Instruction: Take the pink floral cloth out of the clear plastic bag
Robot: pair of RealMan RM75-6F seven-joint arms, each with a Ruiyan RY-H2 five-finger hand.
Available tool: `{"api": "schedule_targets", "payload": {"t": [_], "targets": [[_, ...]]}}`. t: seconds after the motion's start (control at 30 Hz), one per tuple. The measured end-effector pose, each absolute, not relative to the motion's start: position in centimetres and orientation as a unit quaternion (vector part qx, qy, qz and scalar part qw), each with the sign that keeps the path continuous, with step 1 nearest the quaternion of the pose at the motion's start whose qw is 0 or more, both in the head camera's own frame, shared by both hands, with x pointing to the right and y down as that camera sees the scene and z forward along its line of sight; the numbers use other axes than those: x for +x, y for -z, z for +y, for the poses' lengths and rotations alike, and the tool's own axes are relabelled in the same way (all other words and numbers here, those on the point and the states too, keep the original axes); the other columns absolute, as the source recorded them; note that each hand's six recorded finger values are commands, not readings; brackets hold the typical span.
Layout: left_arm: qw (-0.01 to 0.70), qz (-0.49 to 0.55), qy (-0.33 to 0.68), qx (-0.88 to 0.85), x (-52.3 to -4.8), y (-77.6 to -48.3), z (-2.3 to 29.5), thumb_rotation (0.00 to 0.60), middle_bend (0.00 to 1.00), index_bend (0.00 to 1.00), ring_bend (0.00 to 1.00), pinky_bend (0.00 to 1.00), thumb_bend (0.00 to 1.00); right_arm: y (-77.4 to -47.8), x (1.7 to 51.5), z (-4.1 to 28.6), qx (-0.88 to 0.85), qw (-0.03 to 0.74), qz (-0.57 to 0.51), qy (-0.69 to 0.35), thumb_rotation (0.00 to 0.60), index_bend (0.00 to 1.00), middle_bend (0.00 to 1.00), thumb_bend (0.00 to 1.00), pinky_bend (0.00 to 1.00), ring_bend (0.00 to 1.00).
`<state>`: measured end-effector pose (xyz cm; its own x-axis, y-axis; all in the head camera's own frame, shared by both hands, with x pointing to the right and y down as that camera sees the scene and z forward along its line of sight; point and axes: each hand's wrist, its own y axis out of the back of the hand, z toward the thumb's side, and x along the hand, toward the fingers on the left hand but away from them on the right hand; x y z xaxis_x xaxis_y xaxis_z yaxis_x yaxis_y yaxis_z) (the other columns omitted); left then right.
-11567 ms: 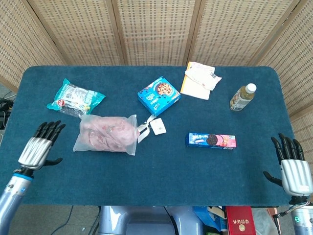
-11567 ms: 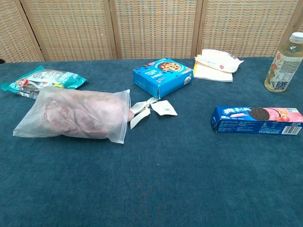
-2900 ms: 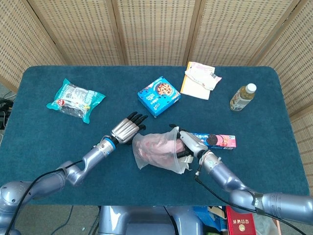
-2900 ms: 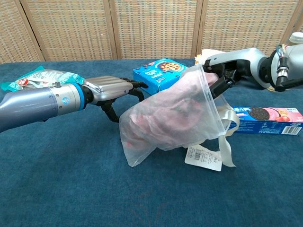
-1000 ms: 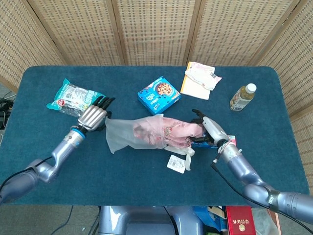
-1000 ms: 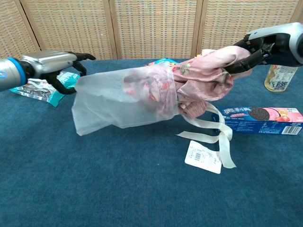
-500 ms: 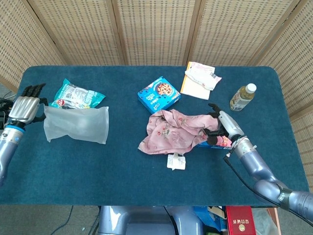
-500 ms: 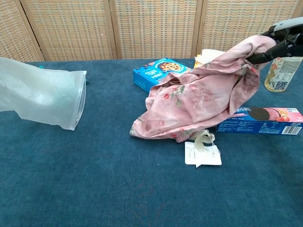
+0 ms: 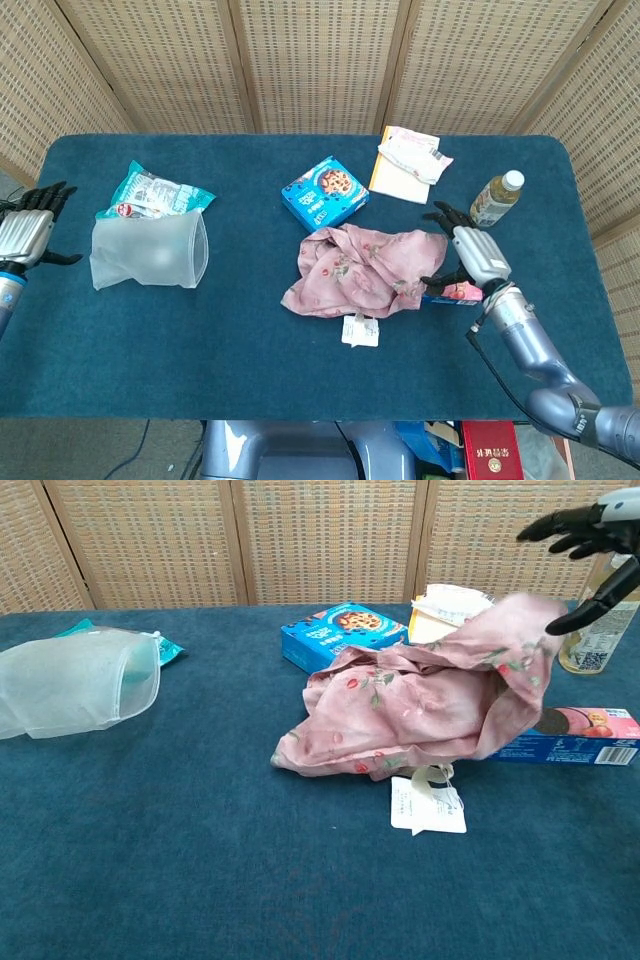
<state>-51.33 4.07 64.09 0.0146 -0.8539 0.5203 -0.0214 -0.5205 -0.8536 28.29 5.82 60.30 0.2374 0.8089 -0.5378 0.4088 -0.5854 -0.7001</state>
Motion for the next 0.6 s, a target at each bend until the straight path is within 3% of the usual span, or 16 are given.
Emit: {"api": "schedule_targets", "payload": {"t": [0.23,0.6], "targets": [[0.364,0.419,0.573,-0.603,-51.1,-59.9,7.1,0.6,0.0,0.0,0.0,0.0,0.07,-56.8,31.2,8.2,-0.705,0.376,-0.403,-0.447,0.6,0.0,0.0,0.0,0.0,0.0],[0.381,0.447,0.577,-0.567,-48.5,-55.7,17.9,0.6,0.0,0.0,0.0,0.0,0.07,-53.5,35.7,18.0,-0.644,0.458,-0.413,-0.453,0.6,0.0,0.0,0.0,0.0,0.0]]}}
